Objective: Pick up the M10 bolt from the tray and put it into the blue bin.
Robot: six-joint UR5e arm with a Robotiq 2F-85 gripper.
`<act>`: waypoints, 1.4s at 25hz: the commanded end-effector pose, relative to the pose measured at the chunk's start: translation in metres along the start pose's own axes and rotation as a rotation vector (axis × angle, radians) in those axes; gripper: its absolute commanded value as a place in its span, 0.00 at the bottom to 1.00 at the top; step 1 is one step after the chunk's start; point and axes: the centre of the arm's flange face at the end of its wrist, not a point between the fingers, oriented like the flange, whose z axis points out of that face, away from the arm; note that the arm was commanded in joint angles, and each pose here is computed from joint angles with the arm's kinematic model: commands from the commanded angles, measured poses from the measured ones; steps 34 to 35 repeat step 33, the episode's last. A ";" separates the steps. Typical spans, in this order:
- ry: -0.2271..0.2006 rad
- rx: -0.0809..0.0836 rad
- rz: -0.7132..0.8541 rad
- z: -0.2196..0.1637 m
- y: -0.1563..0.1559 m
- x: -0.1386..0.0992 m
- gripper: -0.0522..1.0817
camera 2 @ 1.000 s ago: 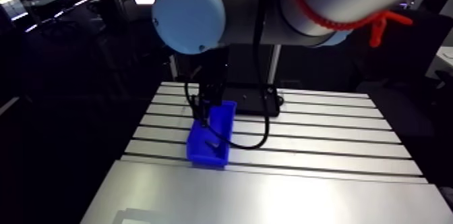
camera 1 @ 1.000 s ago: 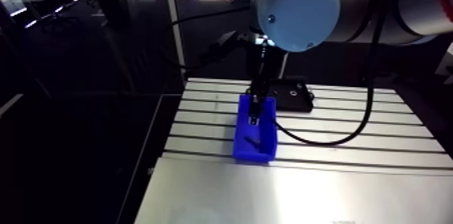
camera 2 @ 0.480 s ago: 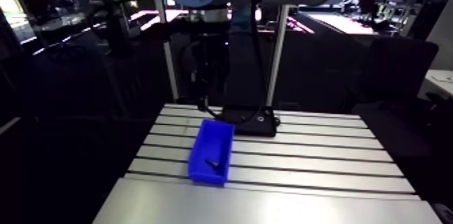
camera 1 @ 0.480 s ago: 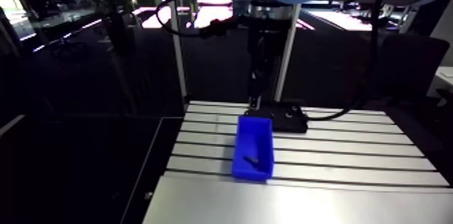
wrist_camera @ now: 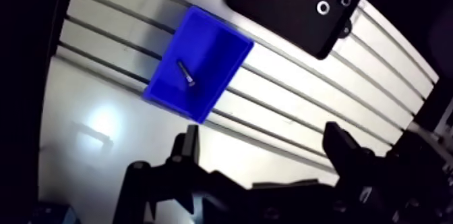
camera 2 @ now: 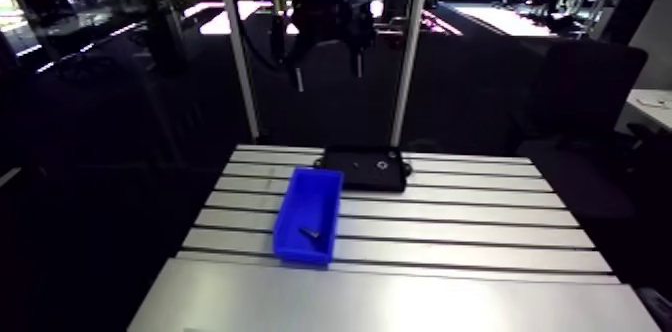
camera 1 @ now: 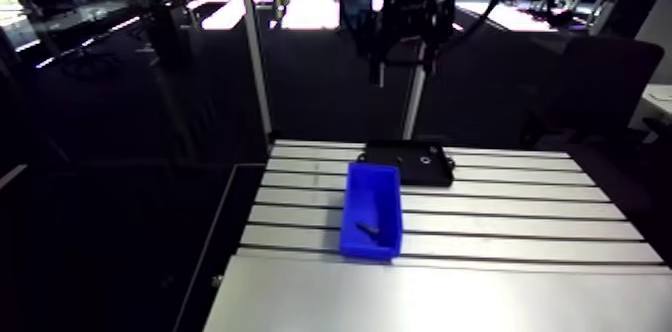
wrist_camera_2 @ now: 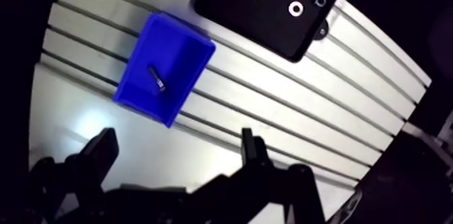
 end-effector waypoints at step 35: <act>-0.002 0.044 0.431 -0.089 0.055 -0.001 0.06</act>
